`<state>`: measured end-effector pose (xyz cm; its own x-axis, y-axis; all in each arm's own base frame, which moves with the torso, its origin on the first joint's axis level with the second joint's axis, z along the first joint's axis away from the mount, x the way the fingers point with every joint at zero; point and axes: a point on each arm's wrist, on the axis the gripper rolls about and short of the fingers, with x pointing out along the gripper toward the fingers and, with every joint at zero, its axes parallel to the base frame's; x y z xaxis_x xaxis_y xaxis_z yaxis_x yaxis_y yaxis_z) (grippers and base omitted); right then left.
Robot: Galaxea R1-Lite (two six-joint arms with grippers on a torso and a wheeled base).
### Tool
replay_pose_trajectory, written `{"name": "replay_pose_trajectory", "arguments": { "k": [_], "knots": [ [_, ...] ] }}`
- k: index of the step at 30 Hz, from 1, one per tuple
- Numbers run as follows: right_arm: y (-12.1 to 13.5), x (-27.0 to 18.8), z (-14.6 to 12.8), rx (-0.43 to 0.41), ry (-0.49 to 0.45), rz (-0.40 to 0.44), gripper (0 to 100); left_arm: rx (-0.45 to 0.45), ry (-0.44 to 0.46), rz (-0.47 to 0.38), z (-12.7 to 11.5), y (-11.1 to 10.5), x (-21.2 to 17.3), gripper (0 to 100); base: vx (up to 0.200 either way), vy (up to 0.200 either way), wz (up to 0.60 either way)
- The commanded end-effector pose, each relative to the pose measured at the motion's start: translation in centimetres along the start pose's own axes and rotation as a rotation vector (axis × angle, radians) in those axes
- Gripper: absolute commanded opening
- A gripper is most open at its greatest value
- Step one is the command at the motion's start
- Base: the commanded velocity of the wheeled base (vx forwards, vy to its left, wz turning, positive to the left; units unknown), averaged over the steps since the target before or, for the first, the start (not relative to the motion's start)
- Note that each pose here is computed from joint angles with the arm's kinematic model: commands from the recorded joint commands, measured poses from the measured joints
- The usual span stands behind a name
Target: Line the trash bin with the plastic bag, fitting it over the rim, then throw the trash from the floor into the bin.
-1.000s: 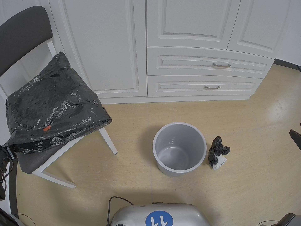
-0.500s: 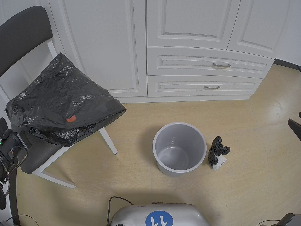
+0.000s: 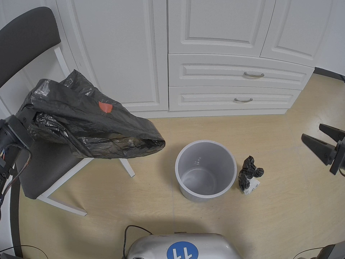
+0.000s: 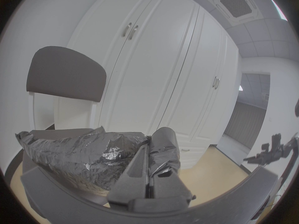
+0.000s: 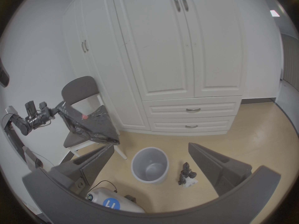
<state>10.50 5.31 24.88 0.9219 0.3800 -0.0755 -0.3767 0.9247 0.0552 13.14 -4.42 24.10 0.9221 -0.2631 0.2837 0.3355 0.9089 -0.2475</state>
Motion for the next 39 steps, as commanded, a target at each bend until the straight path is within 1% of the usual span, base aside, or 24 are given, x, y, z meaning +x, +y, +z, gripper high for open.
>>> {"name": "replay_pose_trajectory", "arguments": {
  "k": [1, 3, 6, 11, 12, 13, 14, 18, 19, 21, 22, 24, 25, 26, 28, 29, 30, 35, 39],
  "knots": [
    [2.6, 2.3, -1.7, -0.016, 0.055, 0.095, 100, -0.071, -0.096, -0.055, 2.4, -2.2, -0.3, 0, 0.000, 0.000, 0.00],
    [3.0, 2.7, -2.2, -0.022, 0.063, 0.118, 100, -0.092, -0.113, -0.055, 2.8, -2.5, -0.2, 0, 0.000, 0.000, 0.00],
    [3.5, 3.5, -3.0, -0.030, 0.088, 0.131, 100, -0.137, -0.131, -0.084, 3.5, -3.0, -0.3, 0, 0.000, 0.000, 0.00],
    [4.0, 4.0, -3.7, -0.023, 0.110, 0.150, 100, -0.149, -0.138, -0.098, 3.7, -3.1, -0.5, 0, 0.000, 0.000, 0.00],
    [4.6, 4.3, -4.0, -0.017, 0.129, 0.178, 100, -0.151, -0.141, -0.101, 3.7, -3.2, -0.6, 0, 0.000, 0.000, 0.00],
    [4.6, 4.3, -4.0, -0.017, 0.129, 0.178, 100, -0.151, -0.141, -0.101, 3.7, -3.2, -0.6, 0, 0.000, 0.000, 0.00],
    [5.8, 5.4, -4.2, -0.017, 0.153, 0.216, 100, -0.153, -0.143, -0.103, 3.8, -3.2, -0.6, 0, 0.000, 0.000, 0.00],
    [7.6, 8.7, -4.3, -0.027, 0.160, 0.223, 100, -0.153, -0.140, -0.103, 3.7, -3.2, -0.7, 0, 0.000, 0.000, 0.00],
    [7.8, 9.1, -4.5, -0.025, 0.162, 0.223, 100, -0.153, -0.140, -0.103, 3.7, -3.2, -0.7, 0, 0.000, 0.000, 0.00],
    [8.8, 9.7, -5.4, -0.020, 0.178, 0.250, 100, -0.152, -0.142, -0.102, 3.8, -3.2, -0.7, 0, 0.000, 0.000, 0.00],
    [9.4, 10.1, -5.8, -0.009, 0.185, 0.262, 100, -0.152, -0.142, -0.102, 3.8, -3.2, -0.7, 0, 0.000, 0.000, 0.00],
    [10.9, 11.3, -6.7, 0.053, 0.185, 0.280, 100, -0.153, -0.147, -0.103, 3.9, -3.2, -0.7, 0, 0.000, 0.000, 0.00],
    [11.6, 11.8, -6.8, 0.076, 0.162, 0.281, 100, -0.153, -0.145, -0.104, 3.8, -3.2, -0.7, 0, 0.000, 0.000, 0.00],
    [12.2, 12.4, -6.8, 0.100, 0.119, 0.275, 100, -0.153, -0.143, -0.103, 3.8, -3.2, -0.6, 0, 0.000, 0.000, 0.00],
    [12.9, 13.5, -7.3, 0.123, 0.073, 0.251, 100, -0.153, -0.143, -0.103, 3.8, -3.2, -0.6, 0, 0.000, 0.000, 0.00],
    [12.9, 13.5, -7.3, 0.123, 0.073, 0.251, 100, -0.151, -0.144, -0.103, 3.8, -3.2, -0.6, 0, 0.000, 0.000, 0.00],
    [13.3, 14.2, -8.1, 0.120, 0.076, 0.239, 100, -0.149, -0.147, -0.104, 3.9, -3.2, -0.6, 0, 0.000, 0.000, 0.00],
    [14.2, 15.0, -9.8, 0.110, 0.121, 0.245, 100, -0.147, -0.149, -0.101, 3.9, -3.2, -0.7, 0, 0.000, 0.000, 0.00],
    [14.5, 15.1, -10.3, 0.104, 0.136, 0.251, 100, -0.147, -0.150, -0.102, 3.9, -3.2, -0.7, 0, 0.000, 0.000, 0.00]
  ]
}}
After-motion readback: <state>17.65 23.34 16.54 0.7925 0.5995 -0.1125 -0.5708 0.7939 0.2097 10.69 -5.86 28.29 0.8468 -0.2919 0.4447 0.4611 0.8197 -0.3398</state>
